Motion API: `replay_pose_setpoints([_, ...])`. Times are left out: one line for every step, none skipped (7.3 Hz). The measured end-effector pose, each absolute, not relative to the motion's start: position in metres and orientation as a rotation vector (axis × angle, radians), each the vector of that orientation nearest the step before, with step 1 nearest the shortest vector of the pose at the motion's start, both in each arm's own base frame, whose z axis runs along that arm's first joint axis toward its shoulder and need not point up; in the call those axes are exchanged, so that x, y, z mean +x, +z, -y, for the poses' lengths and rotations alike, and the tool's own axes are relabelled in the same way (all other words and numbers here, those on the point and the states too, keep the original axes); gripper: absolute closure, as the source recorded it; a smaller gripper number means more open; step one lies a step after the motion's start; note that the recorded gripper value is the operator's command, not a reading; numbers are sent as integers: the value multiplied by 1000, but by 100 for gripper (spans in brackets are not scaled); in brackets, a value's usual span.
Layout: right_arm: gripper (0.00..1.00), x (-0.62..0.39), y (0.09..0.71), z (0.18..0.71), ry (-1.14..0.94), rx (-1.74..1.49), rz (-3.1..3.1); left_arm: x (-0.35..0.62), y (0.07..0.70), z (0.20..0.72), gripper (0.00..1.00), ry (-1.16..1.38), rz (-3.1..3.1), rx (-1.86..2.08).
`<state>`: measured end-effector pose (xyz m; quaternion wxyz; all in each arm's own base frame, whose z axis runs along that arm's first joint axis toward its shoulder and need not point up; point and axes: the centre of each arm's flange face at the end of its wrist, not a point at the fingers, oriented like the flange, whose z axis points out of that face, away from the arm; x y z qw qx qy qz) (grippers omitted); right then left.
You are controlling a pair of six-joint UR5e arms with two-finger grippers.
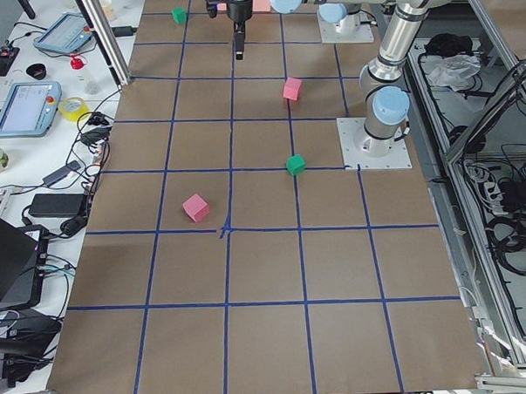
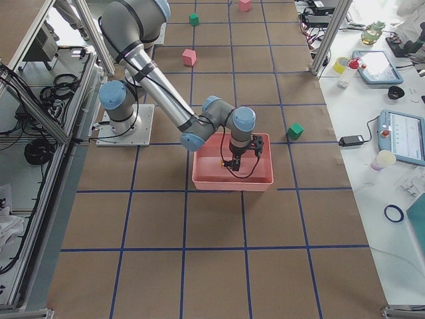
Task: Align button upright
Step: 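Lower the right gripper into the tray and grasp the button switch, then lift the button switch out of the tray with the right gripper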
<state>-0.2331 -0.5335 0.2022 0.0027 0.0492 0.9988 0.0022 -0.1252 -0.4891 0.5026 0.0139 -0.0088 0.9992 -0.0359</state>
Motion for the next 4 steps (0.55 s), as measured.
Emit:
replay_pose_setpoints([11,-233,198,534,7,154,-3132,-125,503,489,0,-112,-3111,-28])
replay_pose_setpoints([27,-233,196,533,11,154,-3131,-126,503,488,0,-111,-3111,-27])
replay_pose_setpoints([39,-233,195,533,14,152,-3132,-126,503,488,0,-110,-3111,-27])
replay_pose_setpoints([54,-233,194,533,17,152,-3136,-126,503,488,0,-111,-3111,-26])
